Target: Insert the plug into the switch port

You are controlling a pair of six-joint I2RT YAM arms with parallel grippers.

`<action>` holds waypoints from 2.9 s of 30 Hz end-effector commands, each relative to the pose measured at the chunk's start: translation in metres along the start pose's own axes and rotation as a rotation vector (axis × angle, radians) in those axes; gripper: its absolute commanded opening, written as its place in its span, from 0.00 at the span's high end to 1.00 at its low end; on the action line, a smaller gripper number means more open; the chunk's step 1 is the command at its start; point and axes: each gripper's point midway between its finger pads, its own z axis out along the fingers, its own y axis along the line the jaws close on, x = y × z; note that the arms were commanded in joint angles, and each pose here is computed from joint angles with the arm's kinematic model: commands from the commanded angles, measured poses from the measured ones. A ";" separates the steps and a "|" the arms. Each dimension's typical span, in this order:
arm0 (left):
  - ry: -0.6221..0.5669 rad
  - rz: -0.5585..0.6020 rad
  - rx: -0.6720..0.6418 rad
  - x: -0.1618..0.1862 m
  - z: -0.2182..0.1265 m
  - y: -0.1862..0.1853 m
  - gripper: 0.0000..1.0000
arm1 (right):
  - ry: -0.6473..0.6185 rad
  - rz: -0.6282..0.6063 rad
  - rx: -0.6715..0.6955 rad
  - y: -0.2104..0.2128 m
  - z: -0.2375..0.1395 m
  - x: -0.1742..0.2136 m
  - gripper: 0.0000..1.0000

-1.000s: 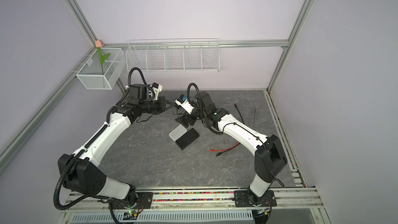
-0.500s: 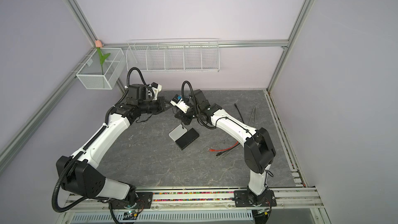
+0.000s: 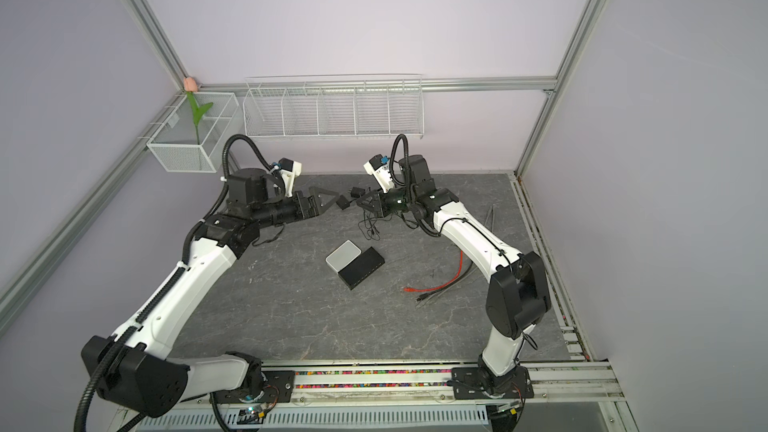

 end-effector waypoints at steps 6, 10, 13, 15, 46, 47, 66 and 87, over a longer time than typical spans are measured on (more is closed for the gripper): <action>-0.065 0.174 0.116 0.032 -0.003 -0.020 0.07 | -0.083 0.292 -0.018 0.000 -0.017 -0.030 0.93; -0.113 0.253 0.175 0.042 0.008 -0.035 0.05 | -0.086 0.401 -0.021 -0.006 -0.015 -0.029 0.94; -0.130 0.286 0.228 0.044 0.016 -0.044 0.05 | -0.097 0.431 -0.028 -0.007 -0.015 -0.029 0.94; -0.119 0.308 0.216 0.046 0.024 -0.044 0.05 | -0.103 0.436 -0.023 -0.007 -0.016 -0.029 0.93; -0.074 0.417 0.178 0.058 0.105 -0.031 0.53 | -0.146 0.432 -0.116 0.036 -0.036 -0.038 0.93; -0.066 0.417 0.185 0.060 0.105 -0.032 0.58 | -0.147 0.430 -0.114 0.036 -0.037 -0.039 0.93; 0.157 0.324 0.193 0.087 0.106 -0.034 1.00 | -0.122 0.189 0.109 0.022 -0.074 -0.002 0.24; 0.184 0.244 0.191 0.070 0.103 -0.045 1.00 | 0.032 -0.173 0.246 0.011 -0.064 0.117 0.24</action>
